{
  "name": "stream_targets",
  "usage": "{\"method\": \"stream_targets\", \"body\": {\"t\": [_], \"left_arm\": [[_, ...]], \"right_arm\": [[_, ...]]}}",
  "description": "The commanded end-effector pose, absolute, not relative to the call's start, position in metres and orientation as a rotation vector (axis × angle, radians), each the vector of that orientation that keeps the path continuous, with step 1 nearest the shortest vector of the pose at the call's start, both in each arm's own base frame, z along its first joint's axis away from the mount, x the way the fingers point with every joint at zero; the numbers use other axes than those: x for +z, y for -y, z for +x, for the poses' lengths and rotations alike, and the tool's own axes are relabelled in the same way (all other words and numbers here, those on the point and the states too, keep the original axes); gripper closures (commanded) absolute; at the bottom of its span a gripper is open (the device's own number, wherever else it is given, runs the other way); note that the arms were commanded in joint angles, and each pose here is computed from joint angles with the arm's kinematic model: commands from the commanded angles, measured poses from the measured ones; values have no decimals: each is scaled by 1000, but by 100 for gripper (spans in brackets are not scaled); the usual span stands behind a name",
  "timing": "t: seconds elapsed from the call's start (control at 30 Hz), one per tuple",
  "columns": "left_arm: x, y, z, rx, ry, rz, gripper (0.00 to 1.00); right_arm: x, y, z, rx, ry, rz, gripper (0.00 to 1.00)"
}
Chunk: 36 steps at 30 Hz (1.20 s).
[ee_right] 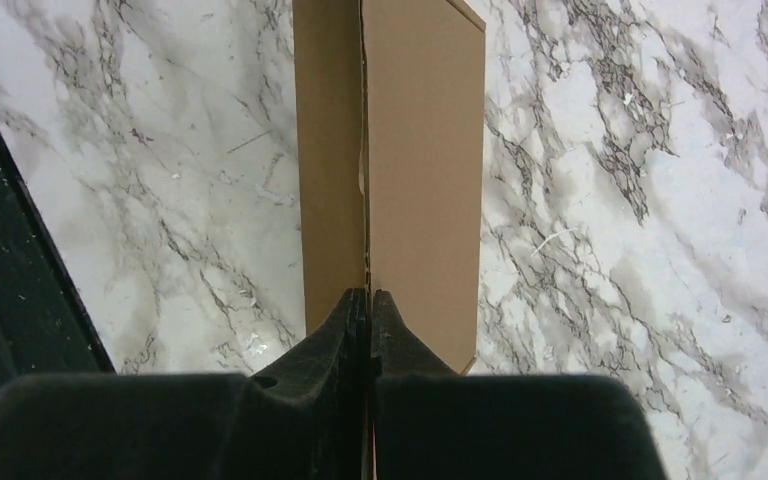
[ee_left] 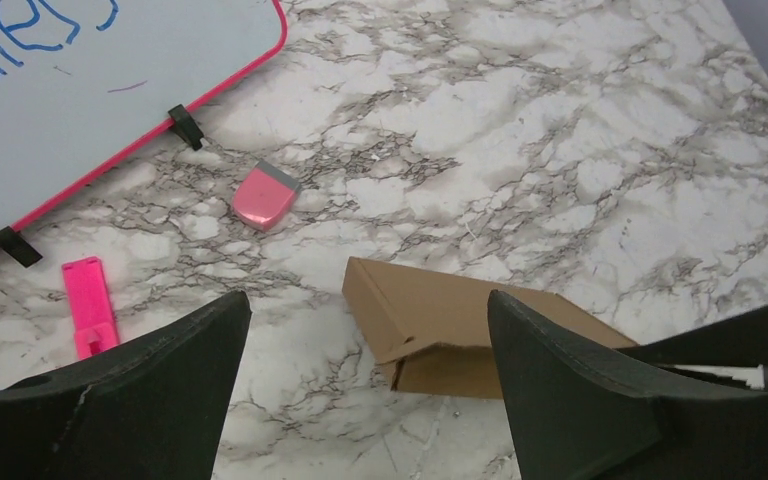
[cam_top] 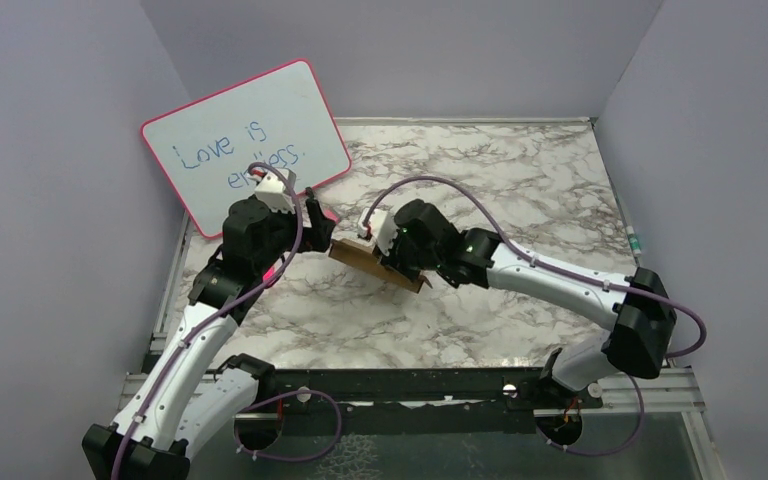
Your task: Fold the paper box
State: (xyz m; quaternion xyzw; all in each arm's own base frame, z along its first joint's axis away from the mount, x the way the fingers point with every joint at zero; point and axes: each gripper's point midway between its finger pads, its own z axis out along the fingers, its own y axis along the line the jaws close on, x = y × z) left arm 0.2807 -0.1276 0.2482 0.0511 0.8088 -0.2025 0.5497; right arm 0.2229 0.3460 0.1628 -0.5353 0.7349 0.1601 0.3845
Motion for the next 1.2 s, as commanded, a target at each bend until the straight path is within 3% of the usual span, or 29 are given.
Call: {"method": "stream_targets", "body": {"t": [0.0, 1.0, 1.17], "left_arm": [[255, 125, 279, -431, -1904, 228, 12], [219, 156, 295, -516, -2053, 460, 15], [209, 155, 298, -510, -2091, 454, 15]], "right_arm": [[171, -347, 221, 618, -1873, -1449, 94], [143, -333, 303, 1040, -1976, -1572, 91], [139, -334, 316, 1018, -2005, -1578, 82]]}}
